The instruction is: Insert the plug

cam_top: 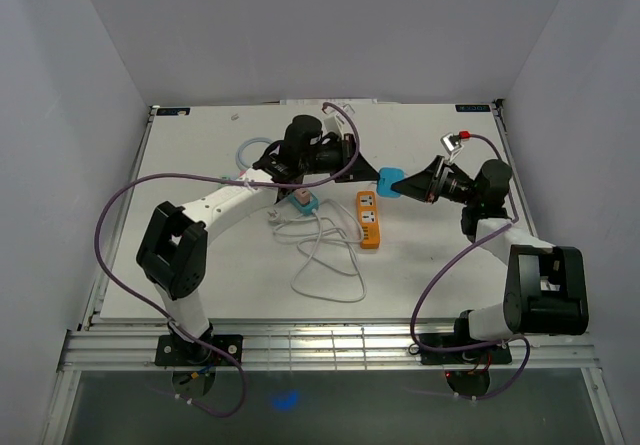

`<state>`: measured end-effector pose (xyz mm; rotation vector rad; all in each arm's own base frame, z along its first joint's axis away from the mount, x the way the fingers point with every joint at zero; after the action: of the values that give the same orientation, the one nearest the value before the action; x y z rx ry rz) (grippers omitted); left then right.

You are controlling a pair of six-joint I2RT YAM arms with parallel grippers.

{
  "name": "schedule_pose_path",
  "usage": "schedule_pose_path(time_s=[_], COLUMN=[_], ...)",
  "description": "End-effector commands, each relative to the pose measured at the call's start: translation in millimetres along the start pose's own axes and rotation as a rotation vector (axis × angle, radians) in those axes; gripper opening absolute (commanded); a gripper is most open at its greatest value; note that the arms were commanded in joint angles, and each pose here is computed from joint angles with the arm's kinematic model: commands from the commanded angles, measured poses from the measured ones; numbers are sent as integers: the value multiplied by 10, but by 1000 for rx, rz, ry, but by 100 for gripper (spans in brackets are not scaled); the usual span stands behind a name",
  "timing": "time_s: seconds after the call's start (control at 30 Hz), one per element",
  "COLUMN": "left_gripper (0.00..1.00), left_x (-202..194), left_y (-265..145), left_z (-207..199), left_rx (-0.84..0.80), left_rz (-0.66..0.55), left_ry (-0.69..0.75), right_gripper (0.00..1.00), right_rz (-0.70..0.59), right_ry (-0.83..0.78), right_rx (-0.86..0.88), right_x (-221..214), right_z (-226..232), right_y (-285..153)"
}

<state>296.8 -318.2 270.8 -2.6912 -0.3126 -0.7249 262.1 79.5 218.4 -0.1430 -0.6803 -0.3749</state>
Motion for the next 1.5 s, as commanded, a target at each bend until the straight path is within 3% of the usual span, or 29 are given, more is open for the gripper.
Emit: schedule_pose_path(time_s=[0.0,0.43,1.47], left_gripper=[0,0,0], left_x=[283,295,278], left_y=[-473,-768,-1084], left_z=[-554,-746,-792], left_rx=[-229,-409,-533], left_rz=[-77,-68,-158], left_ry=[79,119,136], right_gripper=[8,8,8], right_rz=[-15,-53,-89], right_ry=[-14,-78,-186], right_rx=[71,272,371], right_x=[-8,101,338], right_z=[102,486,972], right_y=[-29,-86,-140])
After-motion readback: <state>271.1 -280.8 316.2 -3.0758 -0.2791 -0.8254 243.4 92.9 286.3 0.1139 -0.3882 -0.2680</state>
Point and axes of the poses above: each gripper's point midway between its finger pads, its own y axis out along the fingers, its own z axis along the line the jaws close on, x = y × z, the point moved 10 cm from there along -y, back along the fingers, and after that the axes turned 7 degrees about -y, right-handed, at the moved point
